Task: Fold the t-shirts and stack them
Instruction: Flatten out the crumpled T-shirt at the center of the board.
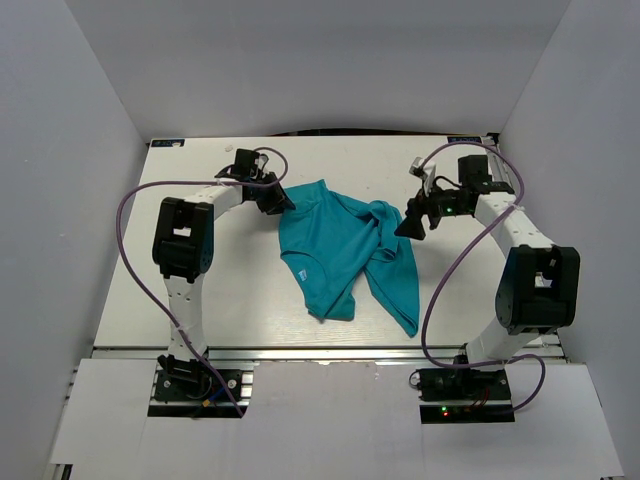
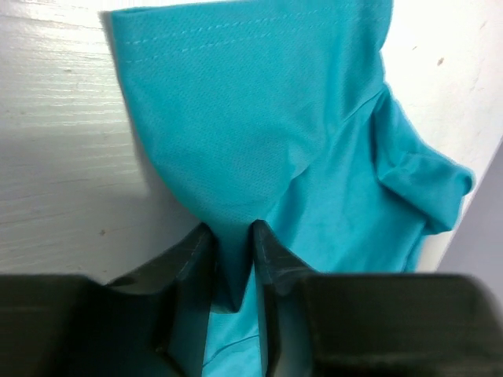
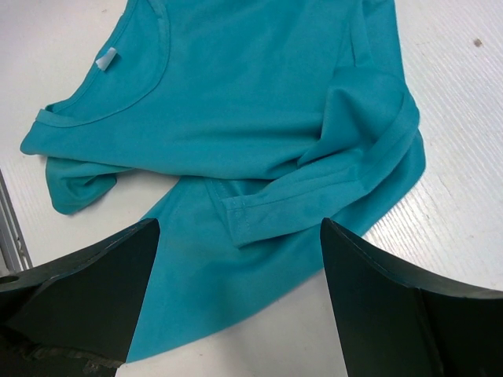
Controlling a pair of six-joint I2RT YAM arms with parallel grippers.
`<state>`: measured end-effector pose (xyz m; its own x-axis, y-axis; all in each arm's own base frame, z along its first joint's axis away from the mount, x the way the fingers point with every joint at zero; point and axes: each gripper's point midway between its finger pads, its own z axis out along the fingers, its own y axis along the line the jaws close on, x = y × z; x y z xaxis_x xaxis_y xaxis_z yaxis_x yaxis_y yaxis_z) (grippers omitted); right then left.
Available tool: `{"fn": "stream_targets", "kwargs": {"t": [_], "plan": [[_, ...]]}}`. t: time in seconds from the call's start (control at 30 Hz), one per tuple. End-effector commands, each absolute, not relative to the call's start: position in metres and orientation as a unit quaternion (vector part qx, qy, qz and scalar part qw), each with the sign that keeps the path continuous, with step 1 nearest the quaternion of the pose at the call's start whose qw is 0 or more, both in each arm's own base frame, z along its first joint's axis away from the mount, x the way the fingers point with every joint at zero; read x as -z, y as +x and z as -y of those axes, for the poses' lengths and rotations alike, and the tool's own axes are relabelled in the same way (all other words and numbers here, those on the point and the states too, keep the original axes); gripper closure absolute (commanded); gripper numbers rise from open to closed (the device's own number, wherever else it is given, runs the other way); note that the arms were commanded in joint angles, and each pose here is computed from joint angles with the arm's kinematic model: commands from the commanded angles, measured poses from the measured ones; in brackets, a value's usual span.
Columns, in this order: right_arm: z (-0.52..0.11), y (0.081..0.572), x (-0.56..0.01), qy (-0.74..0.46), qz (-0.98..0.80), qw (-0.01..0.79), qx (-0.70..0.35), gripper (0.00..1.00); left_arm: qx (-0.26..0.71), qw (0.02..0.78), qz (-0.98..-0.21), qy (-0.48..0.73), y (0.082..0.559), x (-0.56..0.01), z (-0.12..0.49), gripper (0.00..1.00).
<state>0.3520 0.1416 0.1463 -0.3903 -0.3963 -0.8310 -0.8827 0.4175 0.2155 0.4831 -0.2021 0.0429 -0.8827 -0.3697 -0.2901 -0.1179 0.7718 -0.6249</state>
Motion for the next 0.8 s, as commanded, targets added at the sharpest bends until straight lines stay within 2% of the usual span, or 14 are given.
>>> {"fn": "stream_targets", "kwargs": {"t": [0.0, 0.17, 0.2, 0.27, 0.37, 0.5, 0.57, 0.77], "plan": [[-0.153, 0.343, -0.157, -0.436, -0.746, 0.363, -0.348, 0.11, 0.332, 0.220, -0.908, -0.128, 0.495, -0.063, 0.207, 0.69], [-0.159, 0.343, -0.145, -0.383, -0.790, 0.330, -0.347, 0.11, 0.341, 0.229, -0.904, -0.124, 0.496, -0.072, 0.207, 0.85], [-0.158, 0.348, -0.142, -0.360, -0.803, 0.330, -0.341, 0.11, 0.341, 0.231, -0.903, -0.123, 0.496, -0.074, 0.207, 0.93], [-0.154, 0.350, -0.135, -0.311, -0.838, 0.307, -0.328, 0.10, 0.345, 0.238, -0.900, -0.120, 0.497, -0.080, 0.209, 0.99], [-0.147, 0.357, -0.125, -0.263, -0.875, 0.301, -0.274, 0.11, 0.350, 0.246, -0.896, -0.118, 0.498, -0.088, 0.209, 1.00], [-0.141, 0.355, -0.111, -0.260, -0.892, 0.290, -0.228, 0.13, 0.353, 0.248, -0.895, -0.114, 0.496, -0.092, 0.210, 1.00], [-0.139, 0.358, -0.105, -0.262, -0.894, 0.292, -0.217, 0.21, 0.353, 0.251, -0.894, -0.113, 0.496, -0.094, 0.209, 1.00], [-0.150, 0.355, -0.090, -0.295, -0.897, 0.282, -0.168, 0.26, 0.352, 0.250, -0.895, -0.111, 0.491, -0.093, 0.206, 1.00]]}}
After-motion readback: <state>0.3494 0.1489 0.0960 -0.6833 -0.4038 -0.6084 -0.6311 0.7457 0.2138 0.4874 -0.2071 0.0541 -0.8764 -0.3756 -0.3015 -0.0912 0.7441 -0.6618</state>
